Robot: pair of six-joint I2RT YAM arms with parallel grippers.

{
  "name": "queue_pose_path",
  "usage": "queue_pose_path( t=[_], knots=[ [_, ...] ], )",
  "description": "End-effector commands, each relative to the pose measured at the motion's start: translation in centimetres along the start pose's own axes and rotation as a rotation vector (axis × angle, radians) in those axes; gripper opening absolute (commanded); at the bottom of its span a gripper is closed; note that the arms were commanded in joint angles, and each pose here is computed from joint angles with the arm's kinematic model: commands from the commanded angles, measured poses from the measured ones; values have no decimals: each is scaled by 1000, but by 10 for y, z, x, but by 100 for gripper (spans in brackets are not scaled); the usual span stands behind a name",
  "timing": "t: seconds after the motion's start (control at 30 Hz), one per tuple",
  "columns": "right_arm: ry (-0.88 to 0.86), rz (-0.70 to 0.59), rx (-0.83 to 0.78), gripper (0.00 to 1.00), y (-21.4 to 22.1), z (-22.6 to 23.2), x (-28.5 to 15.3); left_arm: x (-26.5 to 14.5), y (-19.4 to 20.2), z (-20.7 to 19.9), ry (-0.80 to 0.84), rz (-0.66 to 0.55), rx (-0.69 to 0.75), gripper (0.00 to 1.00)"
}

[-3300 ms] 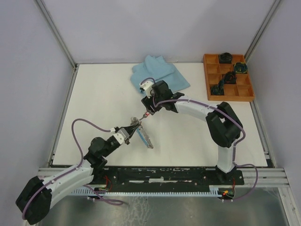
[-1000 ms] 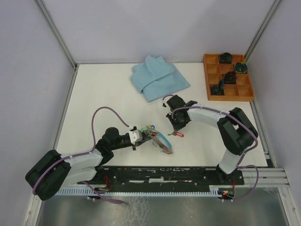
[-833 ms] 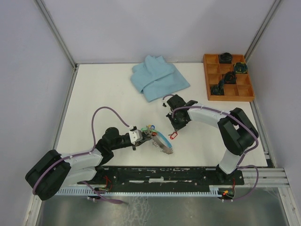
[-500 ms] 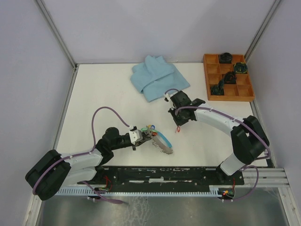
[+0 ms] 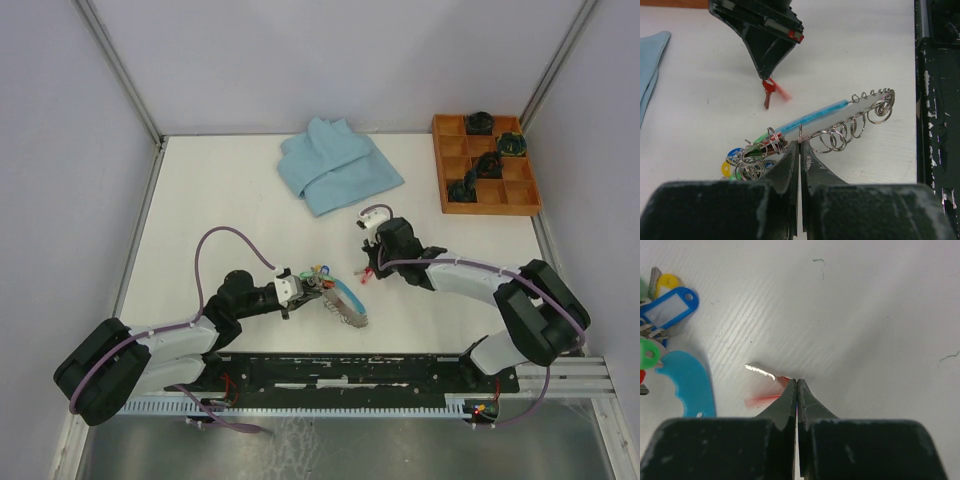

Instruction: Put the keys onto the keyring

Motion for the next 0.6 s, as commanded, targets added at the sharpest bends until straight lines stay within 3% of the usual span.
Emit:
queue_pose_path(
  t=[0.0,0.07,0.3,0.57],
  knots=[
    [12,-265,19,2,-21,0,11,5,-30,6,-18,-100,53,3],
    [18,-324,22,2,-15,1,17,5,-30,6,-20,-104,53,3],
    [-15,-260,45,18,3,7,19,4,-31,6,-27,-110,58,3],
    [-10,27,25,44,-7,0,-19,4,-31,6,-25,-108,55,3]
  ],
)
Point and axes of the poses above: each gripper's point midway between its finger pads, its own x axis out along the fingers, its own z axis along the line the jaws close on, y = z × x, the point moved 4 cm from there along -x, back along the fingers, and after that the axes turned 11 degrees about -x, right-handed, at the moved point
